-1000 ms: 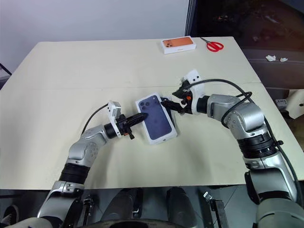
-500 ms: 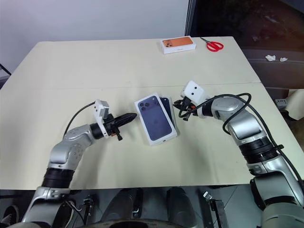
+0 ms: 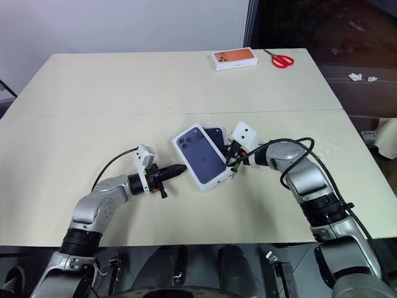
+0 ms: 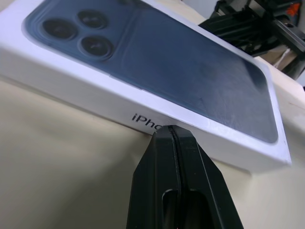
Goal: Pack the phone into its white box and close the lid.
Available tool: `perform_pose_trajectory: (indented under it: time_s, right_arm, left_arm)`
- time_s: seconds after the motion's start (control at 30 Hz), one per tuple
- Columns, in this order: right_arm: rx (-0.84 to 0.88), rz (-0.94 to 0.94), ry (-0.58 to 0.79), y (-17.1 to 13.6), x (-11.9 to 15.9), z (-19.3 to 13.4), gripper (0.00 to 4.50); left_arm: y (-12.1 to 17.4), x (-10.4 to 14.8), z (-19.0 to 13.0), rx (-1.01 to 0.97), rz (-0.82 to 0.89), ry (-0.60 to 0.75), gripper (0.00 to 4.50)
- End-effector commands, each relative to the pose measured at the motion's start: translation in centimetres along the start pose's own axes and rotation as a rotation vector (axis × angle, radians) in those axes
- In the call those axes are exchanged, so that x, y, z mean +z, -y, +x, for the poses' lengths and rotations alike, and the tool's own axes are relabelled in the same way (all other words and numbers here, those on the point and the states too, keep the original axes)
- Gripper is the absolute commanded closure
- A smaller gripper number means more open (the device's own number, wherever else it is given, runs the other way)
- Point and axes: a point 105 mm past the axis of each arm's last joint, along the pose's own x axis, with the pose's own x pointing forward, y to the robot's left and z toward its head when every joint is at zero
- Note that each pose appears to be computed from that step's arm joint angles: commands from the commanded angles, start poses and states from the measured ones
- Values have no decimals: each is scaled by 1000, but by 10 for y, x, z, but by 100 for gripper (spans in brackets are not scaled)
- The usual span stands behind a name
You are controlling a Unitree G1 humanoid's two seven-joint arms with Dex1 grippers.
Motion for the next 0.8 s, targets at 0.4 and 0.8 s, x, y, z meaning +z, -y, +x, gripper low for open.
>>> perform_pose_trajectory:
  time_s: [0.4, 0.8]
  right_arm:
    - [-38, -58, 17, 7, 13, -13, 447]
    - [-95, -59, -18, 18, 4, -20, 447]
  left_arm:
    - [-2, 26, 19, -5, 40, 88, 450]
    - [-9, 35, 34, -11, 53, 101, 450]
